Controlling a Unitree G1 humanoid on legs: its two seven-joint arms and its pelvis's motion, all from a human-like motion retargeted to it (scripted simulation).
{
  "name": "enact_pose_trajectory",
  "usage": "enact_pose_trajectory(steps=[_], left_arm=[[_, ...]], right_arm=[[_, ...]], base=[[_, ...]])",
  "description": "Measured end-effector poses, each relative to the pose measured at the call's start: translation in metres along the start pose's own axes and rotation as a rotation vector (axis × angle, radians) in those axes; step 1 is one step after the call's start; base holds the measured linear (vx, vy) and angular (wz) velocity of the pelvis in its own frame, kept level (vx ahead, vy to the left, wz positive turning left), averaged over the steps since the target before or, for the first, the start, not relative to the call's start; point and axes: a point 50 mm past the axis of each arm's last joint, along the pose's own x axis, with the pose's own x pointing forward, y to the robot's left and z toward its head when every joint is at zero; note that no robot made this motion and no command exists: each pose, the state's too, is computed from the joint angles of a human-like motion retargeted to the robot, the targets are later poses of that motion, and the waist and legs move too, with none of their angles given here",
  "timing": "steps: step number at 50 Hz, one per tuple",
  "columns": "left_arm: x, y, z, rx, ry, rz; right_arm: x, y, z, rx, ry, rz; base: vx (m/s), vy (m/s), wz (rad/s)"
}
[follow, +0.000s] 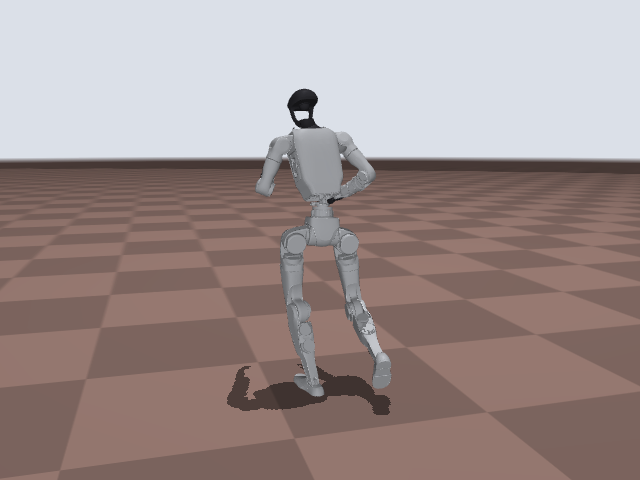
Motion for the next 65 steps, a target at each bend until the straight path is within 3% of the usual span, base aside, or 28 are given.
enact_pose_trajectory(steps=[6, 14, 19, 23, 28, 33, 36, 40, 44, 48, 53, 60, 65], left_arm=[[0.055, -0.022, 0.113, 0.044, -0.593, -0.035], [0.059, -0.012, 0.146, 0.135, -0.787, 0.061], [0.025, 0.025, 0.051, 0.187, -0.337, 0.276], [-0.079, 0.046, -0.043, 0.402, 0.228, 0.381], [-0.178, 0.067, -0.030, 0.411, 0.519, 0.349], [-0.225, 0.103, -0.001, 0.437, 0.719, 0.387], [-0.238, 0.115, 0.007, 0.418, 0.771, 0.451], [-0.207, 0.097, -0.027, 0.351, 0.669, 0.443], [-0.108, 0.061, -0.060, 0.465, 0.436, 0.225], [0.003, 0.020, -0.012, 0.422, -0.012, 0.208], [0.066, -0.017, 0.069, 0.405, -0.434, 0.145], [0.073, -0.049, 0.131, 0.296, -0.713, -0.064], [0.021, -0.010, 0.034, 0.409, -0.283, 0.049]], right_arm=[[-0.041, -0.061, 0.019, -0.100, 0.072, 0.205], [-0.020, -0.087, 0.013, -0.188, 0.152, 0.280], [0.026, -0.034, 0.008, -0.018, 0.022, 0.203], [0.053, 0.017, 0.054, 0.155, -0.225, 0.228], [0.066, 0.070, 0.148, 0.390, -0.612, 0.350], [0.051, 0.089, 0.214, 0.306, -0.953, 0.546], [0.043, 0.080, 0.221, 0.269, -1.008, 0.629], [0.045, 0.070, 0.177, 0.428, -0.766, 0.621], [0.030, 0.054, 0.079, 0.608, -0.305, 0.373], [-0.009, 0.012, 0.039, 0.551, -0.095, 0.307], [-0.027, -0.035, 0.033, 0.320, 0.028, 0.384], [-0.014, -0.080, 0.025, 0.078, 0.063, 0.198], [0.043, -0.057, 0.027, 0.100, -0.134, -0.031]], base=[[0.94, -0.08, 1.16], [1.00, -0.34, -0.01], [0.99, -0.24, -1.12], [1.00, -0.11, -1.10], [0.98, -0.01, -1.04], [1.02, 0.23, -0.71], [1.02, 0.33, 0.35], [1.01, 0.30, 1.16], [0.96, 0.13, 1.05], [0.93, 0.04, 1.30], [0.98, -0.16, 1.31], [1.05, -0.35, 0.38], [0.97, -0.25, -0.93]])
